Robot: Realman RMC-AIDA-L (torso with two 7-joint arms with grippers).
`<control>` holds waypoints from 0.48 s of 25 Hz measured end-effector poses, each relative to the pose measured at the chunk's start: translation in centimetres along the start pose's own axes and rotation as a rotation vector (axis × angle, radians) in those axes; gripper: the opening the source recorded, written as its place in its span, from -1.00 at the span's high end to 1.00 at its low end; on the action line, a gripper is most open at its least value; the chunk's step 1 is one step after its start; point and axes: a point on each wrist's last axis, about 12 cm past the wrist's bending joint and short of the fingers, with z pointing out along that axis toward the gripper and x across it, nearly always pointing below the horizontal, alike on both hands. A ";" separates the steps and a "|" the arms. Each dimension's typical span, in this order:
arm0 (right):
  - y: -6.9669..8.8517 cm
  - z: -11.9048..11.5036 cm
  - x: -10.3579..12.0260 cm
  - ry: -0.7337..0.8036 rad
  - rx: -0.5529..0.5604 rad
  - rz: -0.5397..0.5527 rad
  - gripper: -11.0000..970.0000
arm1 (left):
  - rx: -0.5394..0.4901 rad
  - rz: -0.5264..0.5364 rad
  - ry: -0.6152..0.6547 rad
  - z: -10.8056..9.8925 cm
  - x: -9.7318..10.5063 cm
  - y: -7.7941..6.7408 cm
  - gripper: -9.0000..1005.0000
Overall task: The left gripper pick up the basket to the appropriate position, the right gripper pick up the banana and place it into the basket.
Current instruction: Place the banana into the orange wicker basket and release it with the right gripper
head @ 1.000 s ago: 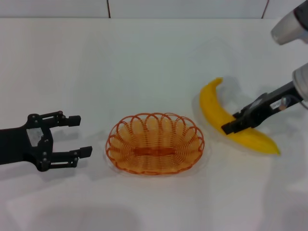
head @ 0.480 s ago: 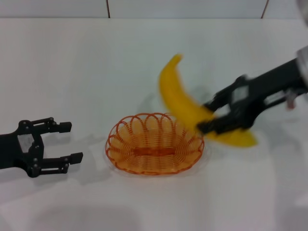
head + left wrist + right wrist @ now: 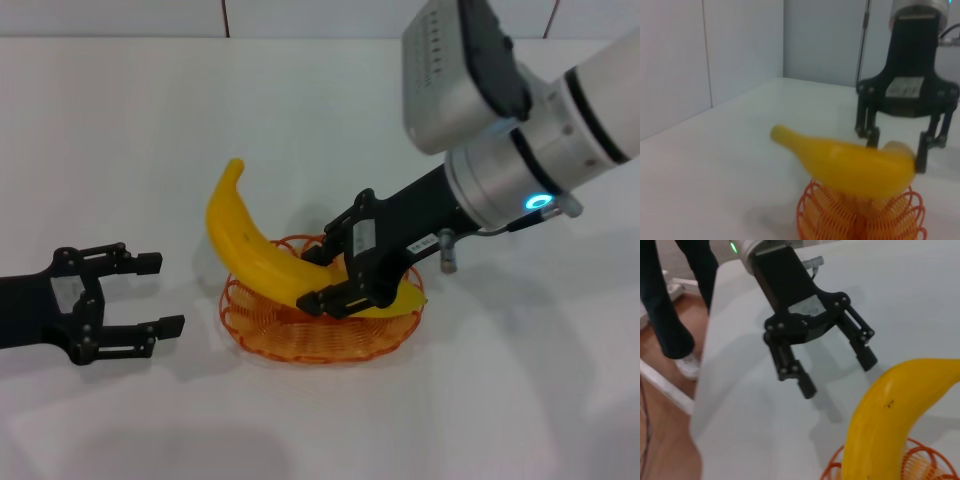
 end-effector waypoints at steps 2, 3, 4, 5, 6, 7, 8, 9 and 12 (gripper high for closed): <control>-0.3 0.7 0.2 0.015 0.010 -0.008 -0.14 | 0.001 0.001 -0.001 0.1 0.0 0.0 -0.63; -0.5 0.9 0.4 0.024 0.012 -0.011 -0.14 | 0.001 0.001 -0.001 0.1 -0.1 0.0 -0.63; -0.6 1.1 0.7 0.033 0.014 -0.013 -0.14 | 0.001 0.001 -0.002 0.1 -0.1 0.0 -0.63; -0.7 1.2 0.8 0.036 0.015 -0.013 -0.15 | 0.001 0.001 -0.002 0.1 -0.1 0.0 -0.63; -0.8 1.3 1.0 0.038 0.016 -0.013 -0.15 | 0.001 0.001 -0.002 0.2 -0.1 0.0 -0.63; -0.8 1.4 1.1 0.038 0.015 -0.014 -0.15 | 0.001 0.001 -0.003 0.2 -0.1 0.0 -0.63; -0.9 1.5 1.2 0.034 0.013 -0.012 -0.16 | 0.002 0.000 -0.003 0.2 -0.1 0.0 -0.63; -0.9 1.5 1.3 0.030 0.010 -0.010 -0.16 | 0.002 0.000 -0.004 0.2 -0.1 0.0 -0.63; -1.0 1.6 1.2 0.018 0.002 -0.004 -0.17 | 0.002 0.000 -0.004 0.2 -0.1 0.0 -0.63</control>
